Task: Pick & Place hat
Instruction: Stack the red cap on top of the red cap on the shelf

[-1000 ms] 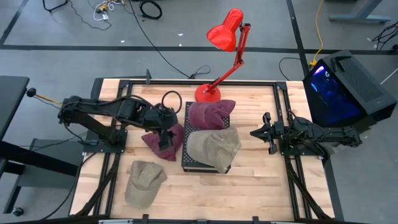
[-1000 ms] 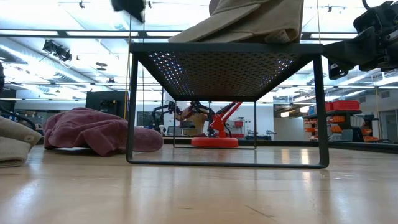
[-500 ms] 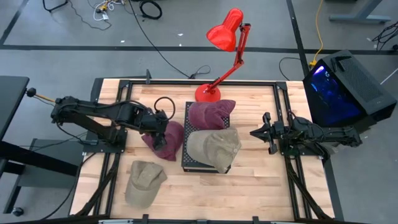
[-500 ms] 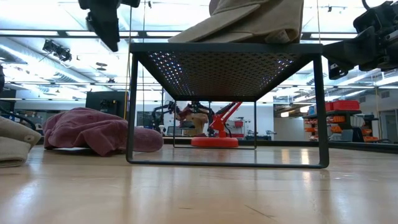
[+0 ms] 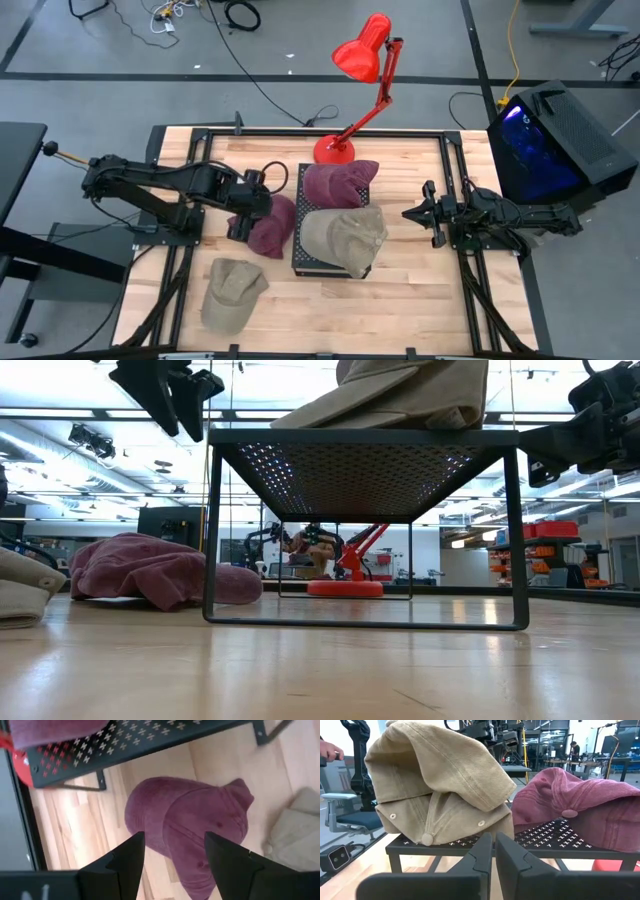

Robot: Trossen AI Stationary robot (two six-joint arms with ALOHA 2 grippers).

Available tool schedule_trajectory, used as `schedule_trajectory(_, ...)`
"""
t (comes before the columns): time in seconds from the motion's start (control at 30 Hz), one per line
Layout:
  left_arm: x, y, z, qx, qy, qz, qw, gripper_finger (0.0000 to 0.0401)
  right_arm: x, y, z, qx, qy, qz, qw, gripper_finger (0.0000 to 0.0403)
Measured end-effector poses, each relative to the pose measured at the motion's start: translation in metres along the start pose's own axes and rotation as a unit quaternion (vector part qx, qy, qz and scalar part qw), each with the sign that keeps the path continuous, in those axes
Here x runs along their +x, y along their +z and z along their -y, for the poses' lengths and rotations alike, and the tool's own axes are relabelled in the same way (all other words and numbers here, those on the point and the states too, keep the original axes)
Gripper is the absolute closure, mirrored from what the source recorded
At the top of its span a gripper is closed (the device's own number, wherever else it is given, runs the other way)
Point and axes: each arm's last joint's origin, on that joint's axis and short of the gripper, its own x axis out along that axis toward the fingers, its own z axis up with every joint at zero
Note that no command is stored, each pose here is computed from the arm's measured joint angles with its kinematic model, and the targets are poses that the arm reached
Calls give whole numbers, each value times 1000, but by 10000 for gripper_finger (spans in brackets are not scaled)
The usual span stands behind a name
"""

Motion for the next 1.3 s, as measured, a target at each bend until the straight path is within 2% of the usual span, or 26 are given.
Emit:
schedule_trajectory(0.17,0,0,1,84,-24,7,996,190,0,0,0,0,0,0,1000,376)
schedule_trajectory(0.47,1,0,3,243,-36,10,969,190,0,0,0,0,0,0,1000,376)
schedule_trajectory(0.57,3,0,3,306,-43,9,951,190,0,0,0,0,0,0,1000,376)
schedule_trajectory(0.67,3,0,4,379,-52,11,924,190,0,0,0,0,0,0,1000,376)
schedule_trajectory(0.83,3,0,4,461,-58,22,885,190,0,0,0,0,0,1,1000,376)
schedule_trajectory(1.03,7,1,5,508,-62,19,859,190,0,0,0,0,0,1,1000,376)
schedule_trajectory(1.17,17,3,7,528,-89,6,845,190,0,0,0,0,0,1,1000,376)
schedule_trajectory(1.3,26,6,9,558,-109,-4,823,190,0,0,0,0,0,1,1000,376)
